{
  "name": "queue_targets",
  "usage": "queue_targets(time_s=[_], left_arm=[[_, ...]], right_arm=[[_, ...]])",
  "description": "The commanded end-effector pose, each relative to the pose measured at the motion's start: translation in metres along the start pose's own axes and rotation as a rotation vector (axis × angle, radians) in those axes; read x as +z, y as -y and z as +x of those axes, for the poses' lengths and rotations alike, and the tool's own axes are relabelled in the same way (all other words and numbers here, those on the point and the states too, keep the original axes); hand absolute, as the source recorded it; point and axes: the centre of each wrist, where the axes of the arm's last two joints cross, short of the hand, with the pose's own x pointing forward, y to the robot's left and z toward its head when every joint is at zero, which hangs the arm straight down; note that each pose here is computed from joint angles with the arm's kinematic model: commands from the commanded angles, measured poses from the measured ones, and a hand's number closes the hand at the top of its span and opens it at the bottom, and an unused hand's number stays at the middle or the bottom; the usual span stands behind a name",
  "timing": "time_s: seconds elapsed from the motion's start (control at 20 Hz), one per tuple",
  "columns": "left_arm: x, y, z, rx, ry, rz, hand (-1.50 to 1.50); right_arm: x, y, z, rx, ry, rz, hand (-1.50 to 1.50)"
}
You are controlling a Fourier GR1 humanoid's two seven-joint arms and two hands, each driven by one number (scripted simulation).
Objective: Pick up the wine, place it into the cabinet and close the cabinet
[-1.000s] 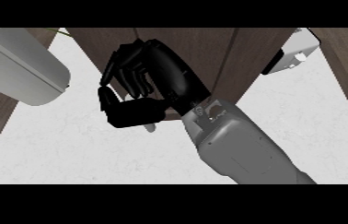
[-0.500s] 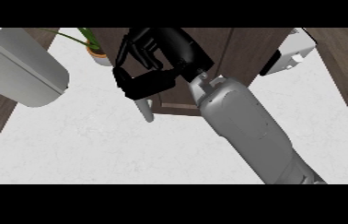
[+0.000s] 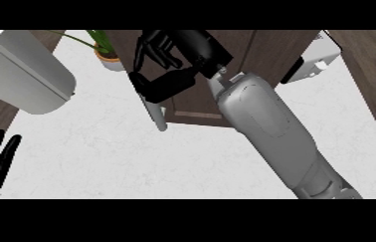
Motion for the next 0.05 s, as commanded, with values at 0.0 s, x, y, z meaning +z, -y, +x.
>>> queue_targets(time_s=[0.0], left_arm=[[-0.0080,-0.0010,-0.0137,0.000,-0.008,0.015,-1.50]], right_arm=[[0.0005,0.0554,-0.0129,0.052,-0.109,-0.203,1.50]])
